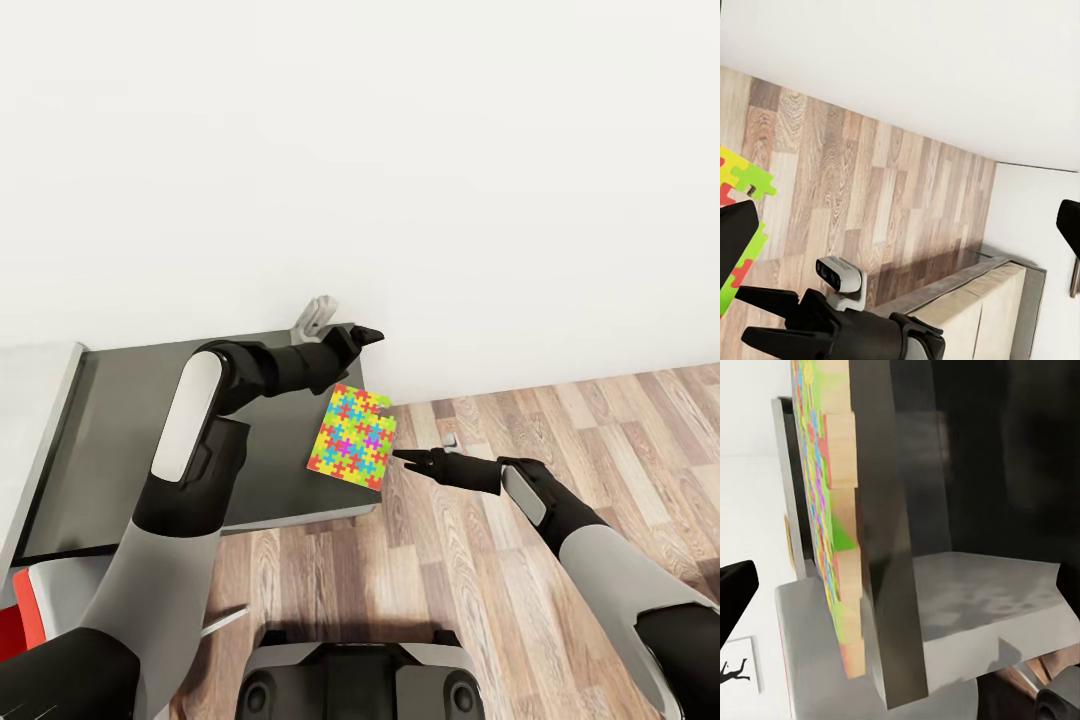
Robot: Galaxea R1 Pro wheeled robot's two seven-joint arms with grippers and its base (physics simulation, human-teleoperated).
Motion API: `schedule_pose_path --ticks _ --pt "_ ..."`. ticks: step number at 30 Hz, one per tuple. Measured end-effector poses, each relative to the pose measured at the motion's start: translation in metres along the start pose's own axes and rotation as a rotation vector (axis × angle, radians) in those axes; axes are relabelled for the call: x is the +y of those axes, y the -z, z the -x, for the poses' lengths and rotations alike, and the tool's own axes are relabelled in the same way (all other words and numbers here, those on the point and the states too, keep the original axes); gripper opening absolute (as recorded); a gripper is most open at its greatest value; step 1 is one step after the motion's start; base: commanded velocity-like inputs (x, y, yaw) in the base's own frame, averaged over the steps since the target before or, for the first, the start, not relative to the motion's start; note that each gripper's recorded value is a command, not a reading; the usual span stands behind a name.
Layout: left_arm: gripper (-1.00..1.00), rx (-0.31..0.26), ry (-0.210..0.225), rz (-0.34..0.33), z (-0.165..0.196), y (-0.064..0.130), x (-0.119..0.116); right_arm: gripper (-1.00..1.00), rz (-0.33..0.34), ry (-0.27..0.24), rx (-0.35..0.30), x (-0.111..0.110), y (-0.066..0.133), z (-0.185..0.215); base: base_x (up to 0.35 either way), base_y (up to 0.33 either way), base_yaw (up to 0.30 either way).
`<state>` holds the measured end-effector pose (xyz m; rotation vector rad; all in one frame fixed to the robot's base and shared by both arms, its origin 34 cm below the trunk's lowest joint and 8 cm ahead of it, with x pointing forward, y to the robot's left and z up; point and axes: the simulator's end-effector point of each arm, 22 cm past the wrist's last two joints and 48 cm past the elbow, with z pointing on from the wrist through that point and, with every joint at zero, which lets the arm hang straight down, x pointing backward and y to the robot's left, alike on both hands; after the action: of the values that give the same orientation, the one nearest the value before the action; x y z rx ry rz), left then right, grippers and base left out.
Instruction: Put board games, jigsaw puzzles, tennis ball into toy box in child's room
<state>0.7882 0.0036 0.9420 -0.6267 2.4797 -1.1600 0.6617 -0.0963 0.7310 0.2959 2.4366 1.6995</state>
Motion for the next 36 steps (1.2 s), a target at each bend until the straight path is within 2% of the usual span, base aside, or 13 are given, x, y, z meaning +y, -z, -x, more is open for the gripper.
schedule_pose_path --ticks 36 --pt "1.00 -0.011 -0.014 -0.018 0.007 0.001 -0.013 1.00 -0.014 -0.004 -0.038 0.001 0.007 0.033 0.000 0.000 0.000"
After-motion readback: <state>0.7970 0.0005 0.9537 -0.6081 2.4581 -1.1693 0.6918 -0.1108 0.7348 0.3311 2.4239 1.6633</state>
